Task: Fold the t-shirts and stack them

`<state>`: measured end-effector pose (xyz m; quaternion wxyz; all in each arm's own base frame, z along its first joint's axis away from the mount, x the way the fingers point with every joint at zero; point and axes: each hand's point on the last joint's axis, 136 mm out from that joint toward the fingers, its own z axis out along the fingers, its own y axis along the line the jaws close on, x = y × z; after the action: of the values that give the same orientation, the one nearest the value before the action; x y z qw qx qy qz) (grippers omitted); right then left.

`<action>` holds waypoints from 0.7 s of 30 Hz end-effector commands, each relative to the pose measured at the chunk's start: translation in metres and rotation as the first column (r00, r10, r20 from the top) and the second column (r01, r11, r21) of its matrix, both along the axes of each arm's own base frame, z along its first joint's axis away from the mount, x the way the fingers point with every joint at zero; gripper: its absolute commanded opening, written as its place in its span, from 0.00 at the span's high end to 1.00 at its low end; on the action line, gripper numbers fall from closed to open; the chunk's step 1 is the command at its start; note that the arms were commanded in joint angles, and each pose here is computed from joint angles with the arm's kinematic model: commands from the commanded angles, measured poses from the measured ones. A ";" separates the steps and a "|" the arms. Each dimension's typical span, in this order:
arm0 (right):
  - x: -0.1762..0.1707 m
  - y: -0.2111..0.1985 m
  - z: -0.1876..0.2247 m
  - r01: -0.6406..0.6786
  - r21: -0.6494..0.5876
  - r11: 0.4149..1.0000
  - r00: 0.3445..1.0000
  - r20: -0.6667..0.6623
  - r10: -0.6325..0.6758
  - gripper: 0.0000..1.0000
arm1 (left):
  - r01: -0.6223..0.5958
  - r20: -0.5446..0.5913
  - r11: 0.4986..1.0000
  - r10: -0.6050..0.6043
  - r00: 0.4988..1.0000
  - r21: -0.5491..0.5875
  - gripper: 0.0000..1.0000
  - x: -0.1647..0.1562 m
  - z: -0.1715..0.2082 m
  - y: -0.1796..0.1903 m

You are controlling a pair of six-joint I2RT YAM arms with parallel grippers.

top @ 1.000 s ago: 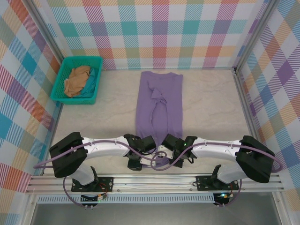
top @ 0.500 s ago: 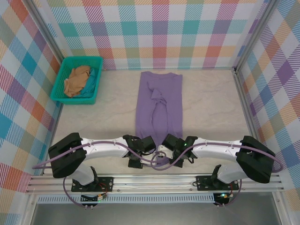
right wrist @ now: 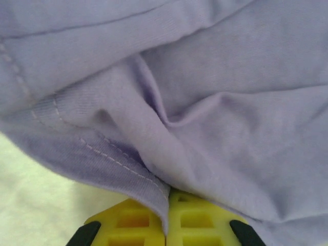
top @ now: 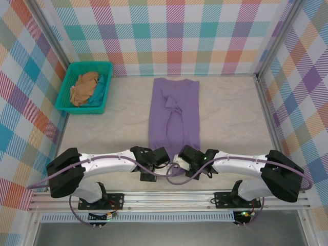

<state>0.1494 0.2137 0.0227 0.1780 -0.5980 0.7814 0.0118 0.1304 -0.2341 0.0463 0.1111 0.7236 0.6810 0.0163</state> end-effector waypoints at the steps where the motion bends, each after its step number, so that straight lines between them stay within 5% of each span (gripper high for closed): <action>1: 0.017 0.001 0.022 0.053 0.043 0.998 0.994 0.092 -0.057 1.00 | -0.036 0.040 0.999 0.037 0.999 -0.018 1.00 0.001 0.021 0.005; 13: 0.029 0.003 0.078 0.140 0.167 0.976 0.975 0.150 -0.166 1.00 | -0.119 0.218 0.937 0.198 0.956 -0.330 1.00 0.028 0.101 -0.004; 21: 0.059 -0.012 0.106 0.225 0.159 0.961 0.941 0.221 -0.257 1.00 | -0.218 0.248 0.881 0.342 0.906 -0.420 1.00 0.073 0.123 -0.005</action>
<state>0.1974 0.2101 0.1142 0.3002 -0.5006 0.8118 -0.0125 0.1822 -0.2315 0.1468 0.3137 0.6047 0.7318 0.0208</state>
